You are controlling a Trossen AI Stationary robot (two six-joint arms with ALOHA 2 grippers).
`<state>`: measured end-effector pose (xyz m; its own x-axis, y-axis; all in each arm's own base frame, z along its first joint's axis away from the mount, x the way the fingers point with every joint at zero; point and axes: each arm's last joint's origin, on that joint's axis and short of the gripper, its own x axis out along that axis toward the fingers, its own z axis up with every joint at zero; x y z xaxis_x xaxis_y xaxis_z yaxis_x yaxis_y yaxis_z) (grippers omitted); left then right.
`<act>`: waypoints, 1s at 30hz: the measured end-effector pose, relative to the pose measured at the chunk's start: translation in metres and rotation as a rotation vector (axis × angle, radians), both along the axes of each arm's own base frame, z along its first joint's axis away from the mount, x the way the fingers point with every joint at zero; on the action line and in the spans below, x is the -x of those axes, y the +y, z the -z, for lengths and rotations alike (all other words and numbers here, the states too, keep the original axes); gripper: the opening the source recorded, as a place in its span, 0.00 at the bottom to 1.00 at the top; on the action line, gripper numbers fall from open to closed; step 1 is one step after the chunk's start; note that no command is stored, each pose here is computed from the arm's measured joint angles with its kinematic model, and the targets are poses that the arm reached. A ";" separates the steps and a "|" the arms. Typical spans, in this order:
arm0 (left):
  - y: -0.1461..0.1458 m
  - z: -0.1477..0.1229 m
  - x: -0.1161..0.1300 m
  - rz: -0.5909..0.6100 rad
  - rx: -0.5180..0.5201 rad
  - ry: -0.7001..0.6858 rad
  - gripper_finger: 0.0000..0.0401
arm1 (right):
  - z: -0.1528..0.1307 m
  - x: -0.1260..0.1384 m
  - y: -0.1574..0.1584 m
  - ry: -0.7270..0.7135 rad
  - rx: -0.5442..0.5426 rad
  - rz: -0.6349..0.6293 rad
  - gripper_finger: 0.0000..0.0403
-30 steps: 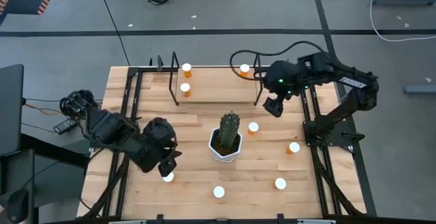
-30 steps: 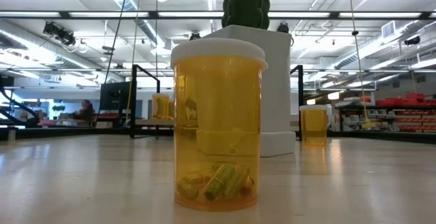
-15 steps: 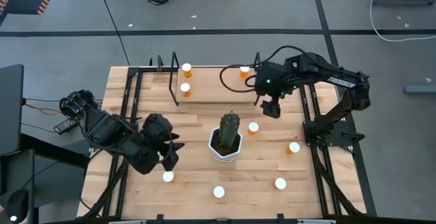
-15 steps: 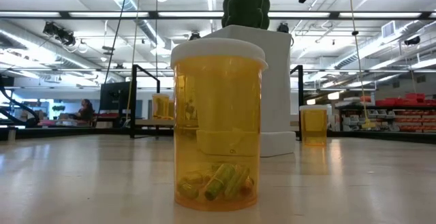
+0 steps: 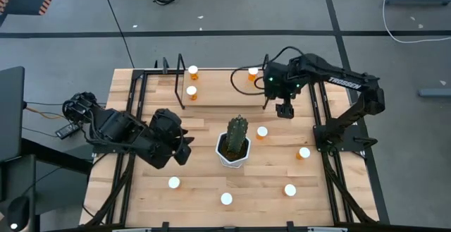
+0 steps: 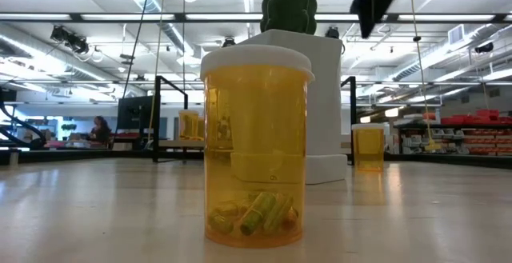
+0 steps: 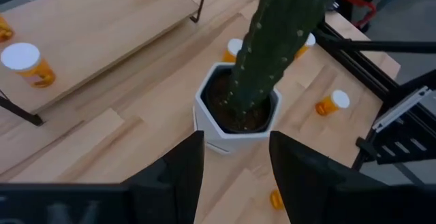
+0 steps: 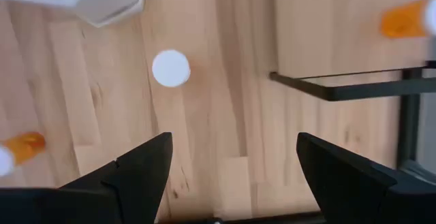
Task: Pick and place medicine bottles onto shelf by color
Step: Put the orange medicine bottle on the shelf
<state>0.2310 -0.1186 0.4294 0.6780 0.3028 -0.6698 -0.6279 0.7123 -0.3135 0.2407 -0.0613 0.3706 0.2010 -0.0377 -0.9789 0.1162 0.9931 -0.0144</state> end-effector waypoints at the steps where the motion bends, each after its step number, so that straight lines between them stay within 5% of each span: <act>1: 0.001 0.000 0.000 -0.004 0.000 0.000 0.43 | 0.007 0.001 -0.001 0.009 -0.005 -0.001 0.80; 9: 0.006 0.000 -0.003 -0.036 0.013 -0.006 0.43 | 0.052 0.017 -0.001 -0.044 -0.071 0.040 0.80; 19: 0.006 0.000 -0.003 -0.040 0.017 -0.008 0.43 | 0.098 0.003 0.033 -0.115 -0.020 -0.209 0.80; 30: 0.005 0.000 -0.003 -0.057 0.036 -0.017 0.43 | 0.128 0.000 0.040 -0.149 0.022 -0.257 0.80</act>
<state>0.2338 -0.1133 0.4295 0.6716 0.3170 -0.6697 -0.6616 0.6635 -0.3493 0.2409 -0.0218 0.2428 0.3477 0.0122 -0.9375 -0.1368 0.9899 -0.0379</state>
